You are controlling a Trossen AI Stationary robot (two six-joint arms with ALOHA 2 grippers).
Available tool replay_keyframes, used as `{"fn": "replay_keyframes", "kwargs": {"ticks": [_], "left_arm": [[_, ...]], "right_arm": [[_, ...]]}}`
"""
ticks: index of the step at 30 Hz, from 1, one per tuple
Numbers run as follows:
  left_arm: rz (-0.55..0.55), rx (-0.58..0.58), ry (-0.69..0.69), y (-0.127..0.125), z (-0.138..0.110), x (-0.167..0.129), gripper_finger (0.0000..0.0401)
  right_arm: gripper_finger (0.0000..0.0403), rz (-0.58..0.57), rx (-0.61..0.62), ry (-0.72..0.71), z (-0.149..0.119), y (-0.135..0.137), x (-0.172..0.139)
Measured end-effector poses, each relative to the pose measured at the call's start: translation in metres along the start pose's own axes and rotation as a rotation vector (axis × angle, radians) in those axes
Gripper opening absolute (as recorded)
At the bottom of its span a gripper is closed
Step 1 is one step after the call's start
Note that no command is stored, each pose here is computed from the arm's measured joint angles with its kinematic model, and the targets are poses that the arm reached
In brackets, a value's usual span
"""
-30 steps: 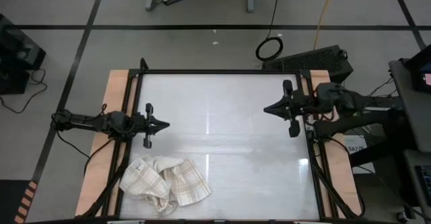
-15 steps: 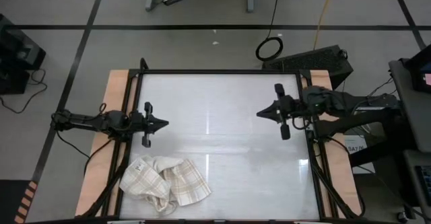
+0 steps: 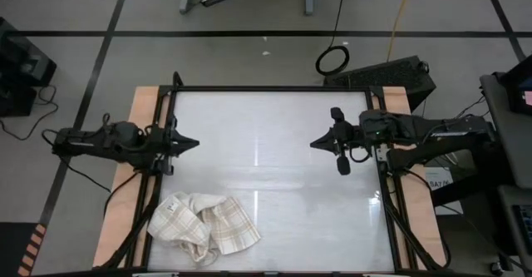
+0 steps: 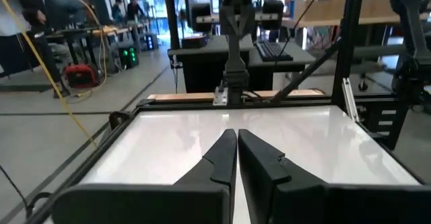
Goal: Roll towel
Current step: Roll the white-brown patterned towel
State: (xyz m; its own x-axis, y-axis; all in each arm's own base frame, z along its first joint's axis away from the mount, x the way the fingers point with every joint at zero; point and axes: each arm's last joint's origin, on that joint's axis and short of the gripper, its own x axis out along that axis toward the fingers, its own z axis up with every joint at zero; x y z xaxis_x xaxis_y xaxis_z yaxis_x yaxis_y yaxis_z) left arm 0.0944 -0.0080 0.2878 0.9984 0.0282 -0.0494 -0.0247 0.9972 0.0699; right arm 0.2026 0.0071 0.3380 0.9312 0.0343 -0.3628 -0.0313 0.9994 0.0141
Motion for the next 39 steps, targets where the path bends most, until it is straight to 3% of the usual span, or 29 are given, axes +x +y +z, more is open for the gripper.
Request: {"fn": "replay_keyframes", "kwargs": {"ticks": [9, 14, 18, 26, 34, 39], "left_arm": [[0.063, 0.073, 0.111, 0.003, 0.081, 0.023, 0.0025], [-0.034, 0.089, 0.225, -0.002, 0.099, 0.044, 0.0025], [-0.181, 0.016, 0.306, -0.011, 0.095, 0.062, 0.0025], [-0.257, -0.127, 0.507, -0.036, 0.069, 0.087, 0.0025], [-0.239, -0.163, 0.685, -0.067, 0.035, 0.106, 0.0025], [-0.209, -0.204, 0.805, -0.076, 0.021, 0.109, 0.0025]], "right_arm": [[0.0000, -0.003, 0.022, 0.101, -0.010, 0.000, 0.028], [0.0000, -0.007, 0.053, 0.169, -0.019, 0.000, 0.046], [0.0000, -0.007, 0.059, 0.224, -0.026, 0.000, 0.061], [0.0000, 0.014, 0.082, 0.266, -0.037, 0.009, 0.090], [0.0002, 0.100, 0.179, 0.169, -0.049, 0.036, 0.145], [0.0035, 0.086, 0.185, 0.190, -0.068, 0.061, 0.191]]}}
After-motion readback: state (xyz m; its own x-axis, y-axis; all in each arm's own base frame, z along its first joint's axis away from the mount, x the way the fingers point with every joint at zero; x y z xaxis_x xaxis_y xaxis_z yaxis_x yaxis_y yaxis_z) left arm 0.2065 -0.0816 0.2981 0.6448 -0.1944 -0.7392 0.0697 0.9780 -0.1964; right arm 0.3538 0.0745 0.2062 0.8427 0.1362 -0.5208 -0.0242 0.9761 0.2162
